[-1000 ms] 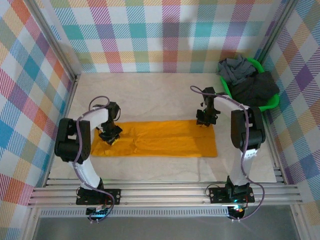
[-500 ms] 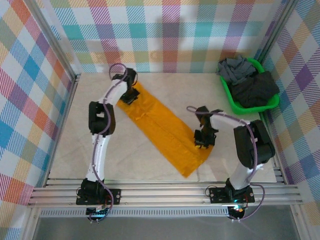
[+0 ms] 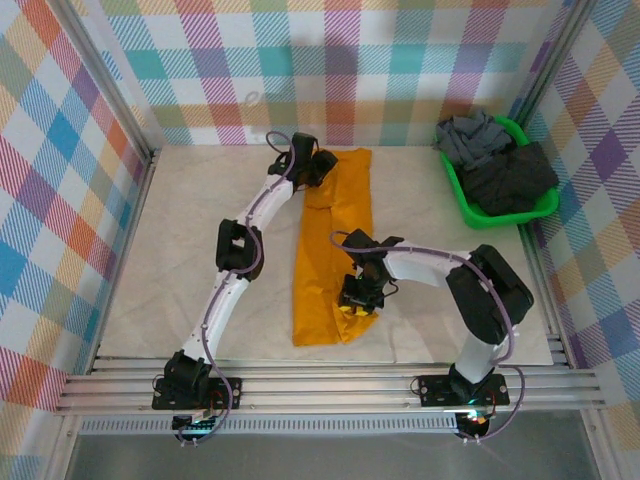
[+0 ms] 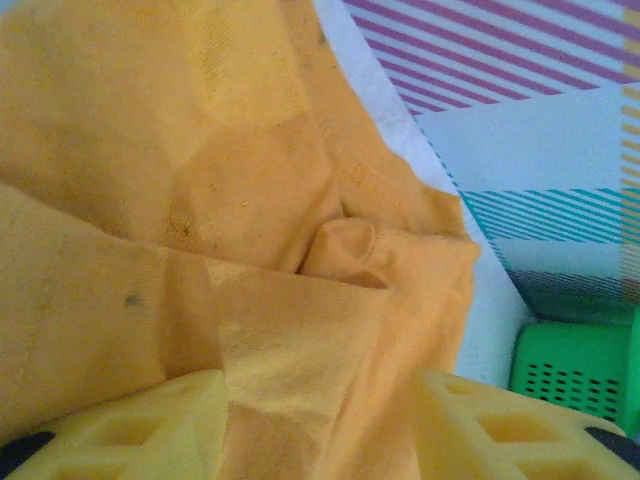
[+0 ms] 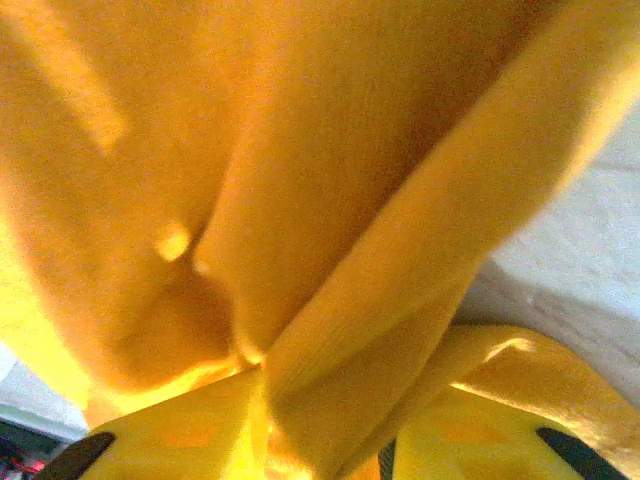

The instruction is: Fold and stack the t-shirts

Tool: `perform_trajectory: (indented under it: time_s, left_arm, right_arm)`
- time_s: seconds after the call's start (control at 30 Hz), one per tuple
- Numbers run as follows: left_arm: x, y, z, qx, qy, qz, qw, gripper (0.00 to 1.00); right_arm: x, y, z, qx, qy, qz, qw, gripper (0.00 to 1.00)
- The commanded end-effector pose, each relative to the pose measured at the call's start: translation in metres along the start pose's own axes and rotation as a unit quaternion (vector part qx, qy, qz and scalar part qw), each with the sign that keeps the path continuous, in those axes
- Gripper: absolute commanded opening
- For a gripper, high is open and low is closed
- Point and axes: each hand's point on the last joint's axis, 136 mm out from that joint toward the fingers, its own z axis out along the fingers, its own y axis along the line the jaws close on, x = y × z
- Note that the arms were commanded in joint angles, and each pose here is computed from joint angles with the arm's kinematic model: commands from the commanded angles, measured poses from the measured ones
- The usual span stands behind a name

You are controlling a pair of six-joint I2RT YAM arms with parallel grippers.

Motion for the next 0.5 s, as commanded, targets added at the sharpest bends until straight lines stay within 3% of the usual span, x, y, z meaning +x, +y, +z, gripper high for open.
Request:
perform_trajectory:
  time_s: [0.0, 0.1, 0.2, 0.37, 0.47]
  left_arm:
    - [-0.027, -0.100, -0.077, 0.088, -0.018, 0.031, 0.996, 0.53]
    - [-0.019, -0.115, -0.125, 0.055, 0.001, 0.061, 0.997, 0.53]
    - [0.010, -0.095, -0.163, -0.004, 0.039, 0.094, 0.995, 0.52]
    - [0.086, 0.015, -0.237, -0.120, 0.105, 0.080, 0.984, 0.50]
    - [0.151, 0.096, -0.292, -0.188, 0.182, 0.077, 0.962, 0.49]
  right_arm:
    - [0.010, 0.002, -0.033, -0.017, -0.027, -0.016, 0.999, 0.39]
    - [0.022, -0.013, -0.058, -0.015, -0.051, -0.017, 0.998, 0.42]
    - [0.035, -0.032, -0.070, -0.029, -0.056, 0.003, 0.998, 0.44]
    - [0.059, -0.059, -0.061, -0.029, -0.033, 0.009, 0.999, 0.46]
    - [0.073, -0.070, -0.048, -0.019, 0.003, 0.008, 1.000, 0.46]
